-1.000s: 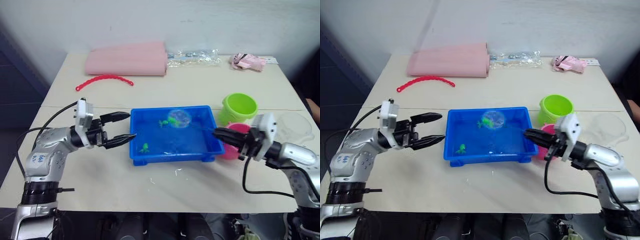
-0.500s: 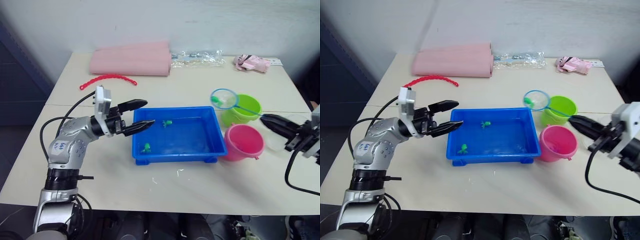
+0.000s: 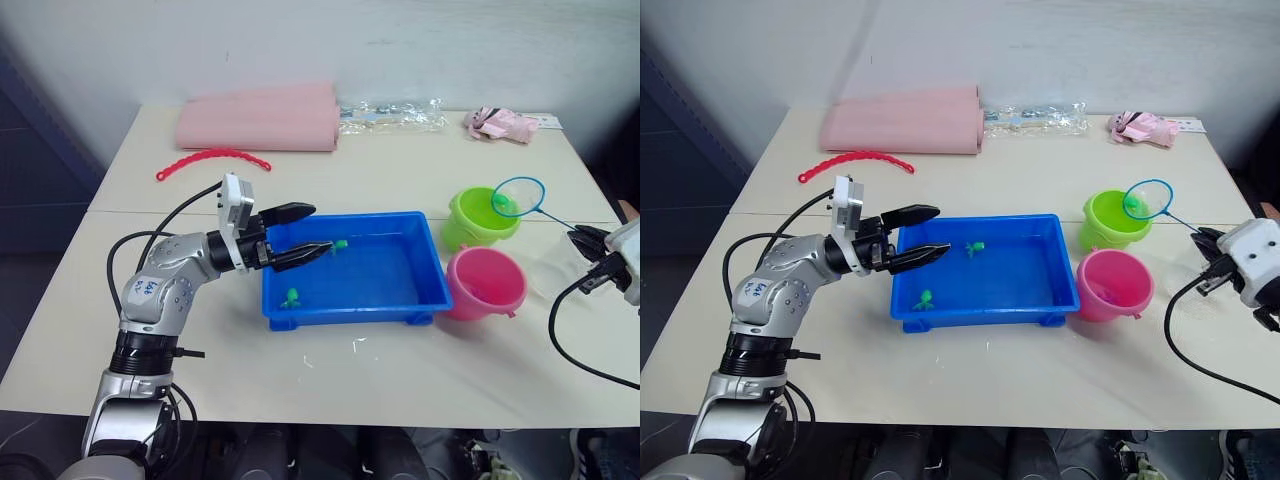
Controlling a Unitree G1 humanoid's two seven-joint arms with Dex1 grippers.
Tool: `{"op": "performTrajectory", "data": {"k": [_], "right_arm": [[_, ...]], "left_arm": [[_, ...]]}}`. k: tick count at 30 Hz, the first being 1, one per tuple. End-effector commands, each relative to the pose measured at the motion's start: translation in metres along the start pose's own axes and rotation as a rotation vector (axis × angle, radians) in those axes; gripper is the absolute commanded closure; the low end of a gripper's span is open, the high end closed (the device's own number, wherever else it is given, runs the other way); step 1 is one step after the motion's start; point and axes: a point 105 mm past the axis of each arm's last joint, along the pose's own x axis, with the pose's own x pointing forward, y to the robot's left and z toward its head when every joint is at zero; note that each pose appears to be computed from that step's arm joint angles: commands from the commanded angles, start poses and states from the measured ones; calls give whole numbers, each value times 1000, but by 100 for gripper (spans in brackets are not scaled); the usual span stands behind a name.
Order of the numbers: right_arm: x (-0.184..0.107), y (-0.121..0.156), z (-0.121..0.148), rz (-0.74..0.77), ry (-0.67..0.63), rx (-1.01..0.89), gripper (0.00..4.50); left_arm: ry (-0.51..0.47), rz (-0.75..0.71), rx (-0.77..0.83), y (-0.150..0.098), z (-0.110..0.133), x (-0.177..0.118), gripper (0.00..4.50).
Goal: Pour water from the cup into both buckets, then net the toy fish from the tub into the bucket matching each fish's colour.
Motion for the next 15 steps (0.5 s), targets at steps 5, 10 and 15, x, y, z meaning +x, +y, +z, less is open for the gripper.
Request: {"op": "performTrajectory", "data": {"k": [5, 10, 15], "right_arm": [[-2, -16, 13, -62, -9, -362, 450], [-1, -14, 18, -46, -31, -502, 450], [1, -13, 17, -5, -13, -654, 450]], "left_arm": [[-21, -18, 46, -5, 8, 1, 8], [-17, -15, 51, -3, 7, -2, 8], [-6, -9, 62, 1, 7, -6, 8]]}}
